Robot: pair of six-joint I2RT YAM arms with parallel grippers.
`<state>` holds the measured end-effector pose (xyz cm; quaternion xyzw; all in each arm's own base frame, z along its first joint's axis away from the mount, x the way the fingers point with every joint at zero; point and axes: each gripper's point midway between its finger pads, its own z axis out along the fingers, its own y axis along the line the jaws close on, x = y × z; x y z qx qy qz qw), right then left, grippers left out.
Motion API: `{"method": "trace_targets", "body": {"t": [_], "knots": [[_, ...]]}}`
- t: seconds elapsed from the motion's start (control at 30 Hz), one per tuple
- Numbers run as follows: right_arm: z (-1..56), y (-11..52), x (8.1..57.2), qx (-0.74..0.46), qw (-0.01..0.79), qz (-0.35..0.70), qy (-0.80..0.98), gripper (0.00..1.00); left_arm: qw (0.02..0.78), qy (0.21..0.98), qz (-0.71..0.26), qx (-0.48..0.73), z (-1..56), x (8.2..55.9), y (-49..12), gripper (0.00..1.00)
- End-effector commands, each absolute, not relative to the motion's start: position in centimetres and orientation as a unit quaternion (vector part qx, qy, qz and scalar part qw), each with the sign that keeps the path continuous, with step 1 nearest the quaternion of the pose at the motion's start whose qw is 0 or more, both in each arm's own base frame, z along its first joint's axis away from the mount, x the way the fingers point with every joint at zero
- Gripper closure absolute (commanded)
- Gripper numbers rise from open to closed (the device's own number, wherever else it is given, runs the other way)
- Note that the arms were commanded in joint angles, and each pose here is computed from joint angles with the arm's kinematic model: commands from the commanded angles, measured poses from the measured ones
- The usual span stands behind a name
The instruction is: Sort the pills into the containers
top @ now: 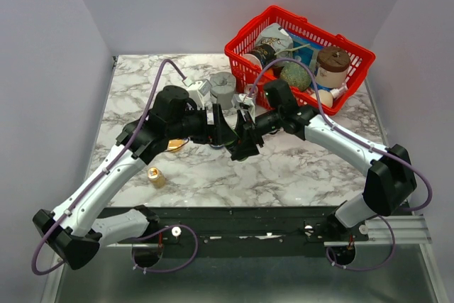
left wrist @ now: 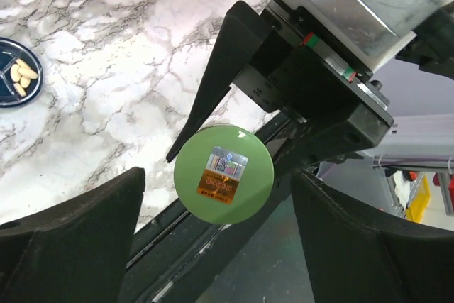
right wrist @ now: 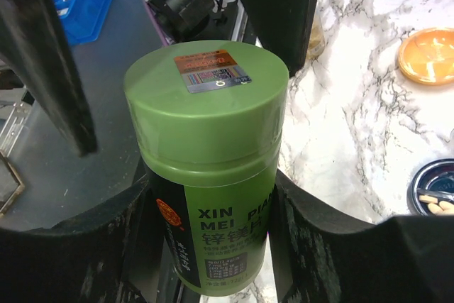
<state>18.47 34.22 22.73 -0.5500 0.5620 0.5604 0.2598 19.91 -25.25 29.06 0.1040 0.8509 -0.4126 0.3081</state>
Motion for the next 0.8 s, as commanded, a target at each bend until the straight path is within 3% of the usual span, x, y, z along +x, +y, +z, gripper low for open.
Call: {"method": "trace_targets", "body": {"t": [0.0,0.1,0.13,0.3,0.37,0.47,0.57,0.6,0.7,0.77], "knots": [[23.1,34.4,18.8,-0.552,0.266,0.558,0.559,0.89,0.310,0.857,-0.399,0.106,29.3,20.3,-25.6,0.14],[23.1,34.4,18.9,-0.553,0.267,0.558,0.559,0.89,0.305,0.858,-0.398,0.113,29.1,20.4,-25.9,0.22],[23.0,34.4,18.9,-0.553,0.267,0.557,0.559,0.89,0.303,0.857,-0.400,0.118,29.1,20.3,-26.0,0.33],[23.0,34.4,18.9,-0.553,0.267,0.556,0.560,0.89,0.290,0.857,-0.405,0.131,28.7,20.1,-26.4,0.67],[23.0,34.4,19.0,-0.554,0.269,0.554,0.560,0.89,0.286,0.854,-0.412,0.141,28.8,19.8,-26.6,0.90],[22.9,34.4,19.2,-0.552,0.272,0.549,0.565,0.85,0.289,0.854,-0.407,0.147,28.7,19.8,-26.4,0.95],[22.8,34.4,19.4,-0.552,0.276,0.544,0.569,0.63,0.294,0.857,-0.396,0.150,28.4,19.8,-25.9,0.97],[22.8,34.4,19.4,-0.553,0.278,0.543,0.568,0.48,0.300,0.857,-0.392,0.148,28.5,19.9,-25.5,0.98],[22.8,34.3,19.4,-0.554,0.282,0.538,0.569,0.27,0.309,0.856,-0.388,0.144,28.3,20.0,-24.9,1.00],[22.9,34.3,19.5,-0.556,0.286,0.534,0.569,0.20,0.312,0.858,-0.384,0.136,27.9,20.3,-24.3,1.00]]}}
